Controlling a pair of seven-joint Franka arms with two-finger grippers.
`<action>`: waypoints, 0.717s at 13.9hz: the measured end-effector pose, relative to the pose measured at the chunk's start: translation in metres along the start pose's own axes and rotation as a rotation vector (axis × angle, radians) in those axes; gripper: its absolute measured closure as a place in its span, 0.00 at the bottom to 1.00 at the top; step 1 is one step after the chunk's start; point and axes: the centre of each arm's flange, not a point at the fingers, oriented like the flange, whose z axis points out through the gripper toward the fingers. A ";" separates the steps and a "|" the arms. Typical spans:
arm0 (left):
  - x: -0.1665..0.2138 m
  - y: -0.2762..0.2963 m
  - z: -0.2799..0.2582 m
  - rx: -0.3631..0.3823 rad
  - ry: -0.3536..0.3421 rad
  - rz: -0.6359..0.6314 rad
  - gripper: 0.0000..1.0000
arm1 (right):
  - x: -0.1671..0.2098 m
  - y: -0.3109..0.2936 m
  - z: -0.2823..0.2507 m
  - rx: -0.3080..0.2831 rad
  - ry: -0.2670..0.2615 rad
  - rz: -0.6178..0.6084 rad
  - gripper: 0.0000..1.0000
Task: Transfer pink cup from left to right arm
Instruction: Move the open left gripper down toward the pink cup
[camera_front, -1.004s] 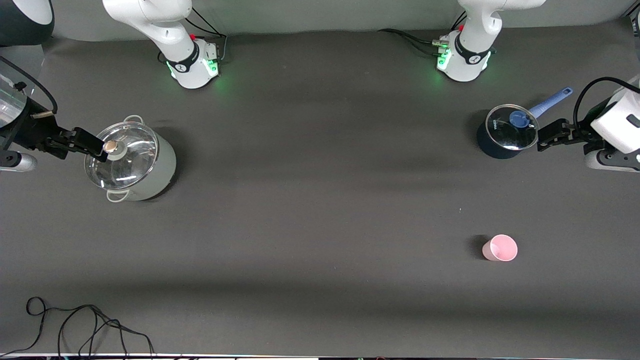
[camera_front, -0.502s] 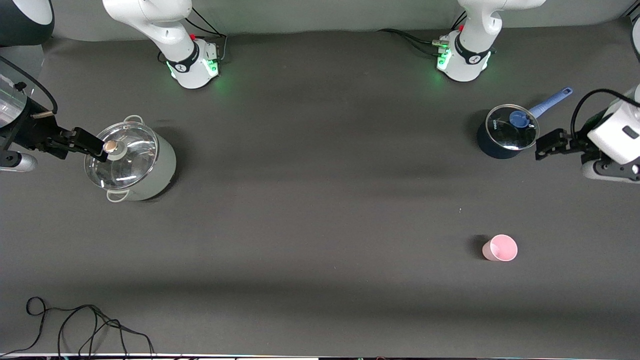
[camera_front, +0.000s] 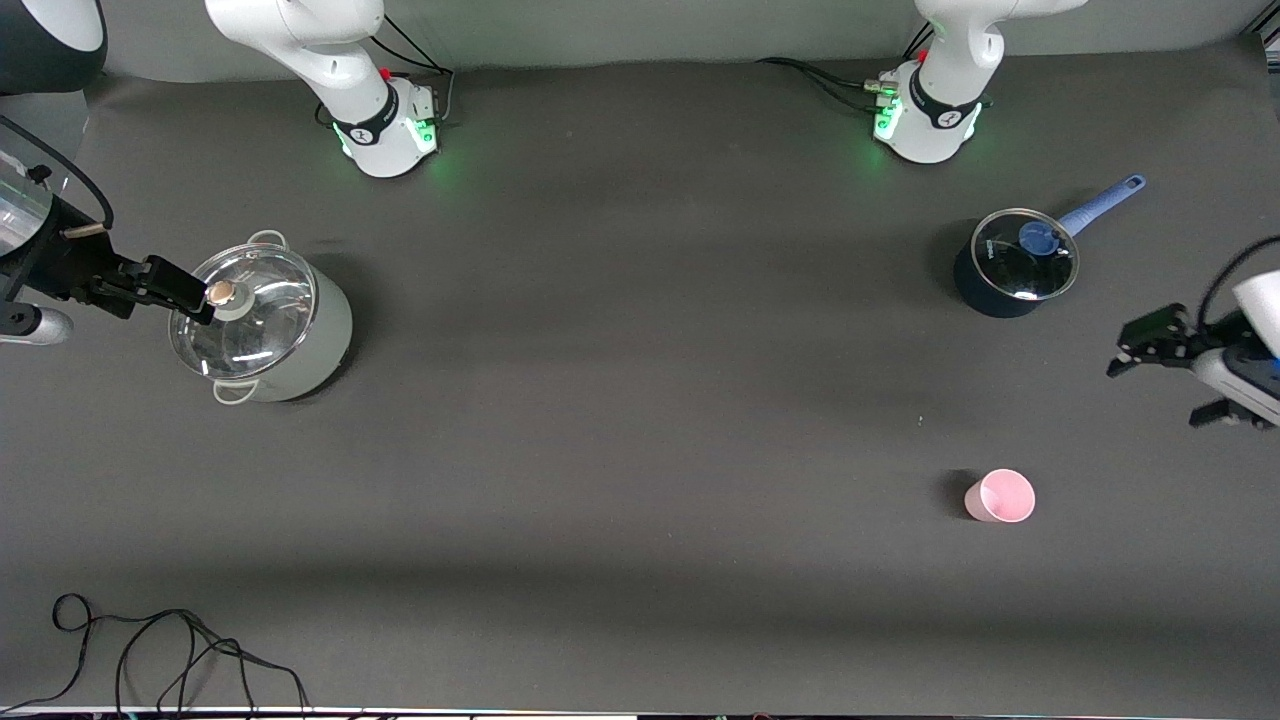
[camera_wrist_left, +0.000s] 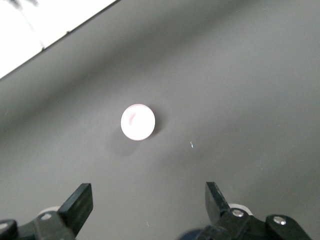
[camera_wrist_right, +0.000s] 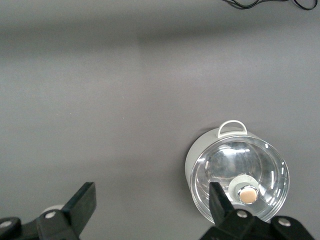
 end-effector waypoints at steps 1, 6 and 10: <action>-0.010 -0.018 0.011 -0.037 0.043 0.048 0.00 | 0.000 0.000 0.000 0.000 0.000 0.000 0.00; -0.082 -0.107 0.096 -0.217 0.332 0.237 0.00 | 0.000 0.000 0.000 0.000 -0.002 0.000 0.00; -0.138 -0.152 0.180 -0.274 0.546 0.294 0.00 | -0.001 0.000 0.001 -0.002 -0.010 0.000 0.00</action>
